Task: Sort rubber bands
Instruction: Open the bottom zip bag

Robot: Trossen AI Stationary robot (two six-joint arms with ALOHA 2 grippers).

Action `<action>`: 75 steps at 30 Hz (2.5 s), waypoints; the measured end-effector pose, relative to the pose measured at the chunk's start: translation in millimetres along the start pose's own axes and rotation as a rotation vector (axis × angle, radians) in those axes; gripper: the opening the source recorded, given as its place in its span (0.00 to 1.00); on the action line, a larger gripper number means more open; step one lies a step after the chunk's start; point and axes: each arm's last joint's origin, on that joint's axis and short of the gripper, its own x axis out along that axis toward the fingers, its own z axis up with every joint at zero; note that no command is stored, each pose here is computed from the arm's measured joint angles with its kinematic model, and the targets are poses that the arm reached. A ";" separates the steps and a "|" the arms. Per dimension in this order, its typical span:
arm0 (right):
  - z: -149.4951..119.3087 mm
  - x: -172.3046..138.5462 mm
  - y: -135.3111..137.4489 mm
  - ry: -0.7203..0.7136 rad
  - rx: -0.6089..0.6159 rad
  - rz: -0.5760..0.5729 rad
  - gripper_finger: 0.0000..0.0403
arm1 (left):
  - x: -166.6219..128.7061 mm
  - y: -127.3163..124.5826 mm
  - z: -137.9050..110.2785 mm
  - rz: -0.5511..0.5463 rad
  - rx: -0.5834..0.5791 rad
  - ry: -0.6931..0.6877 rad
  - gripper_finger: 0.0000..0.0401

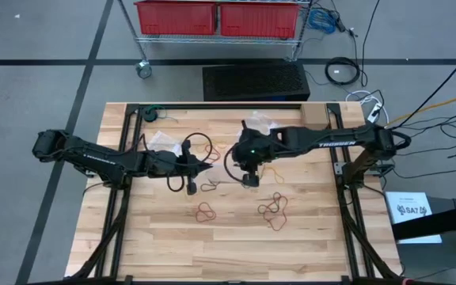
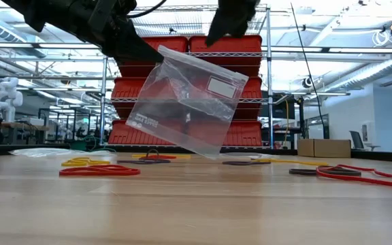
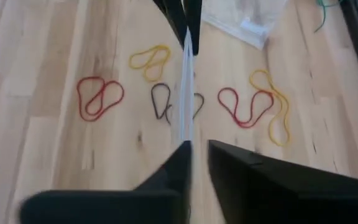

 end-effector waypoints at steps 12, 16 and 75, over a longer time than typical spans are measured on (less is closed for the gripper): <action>-4.0 29.8 6.7 -0.039 0.020 -0.009 0.00 | 0.0 -0.1 -2.5 -0.001 -0.014 0.025 0.00; -5.9 40.4 6.3 -0.019 0.018 -0.036 0.00 | 0.0 -0.1 -2.5 -0.001 -0.015 0.025 0.00; -3.0 91.3 2.1 -0.086 0.085 0.033 0.00 | -1.1 -5.9 -2.7 -0.046 -0.032 0.026 0.00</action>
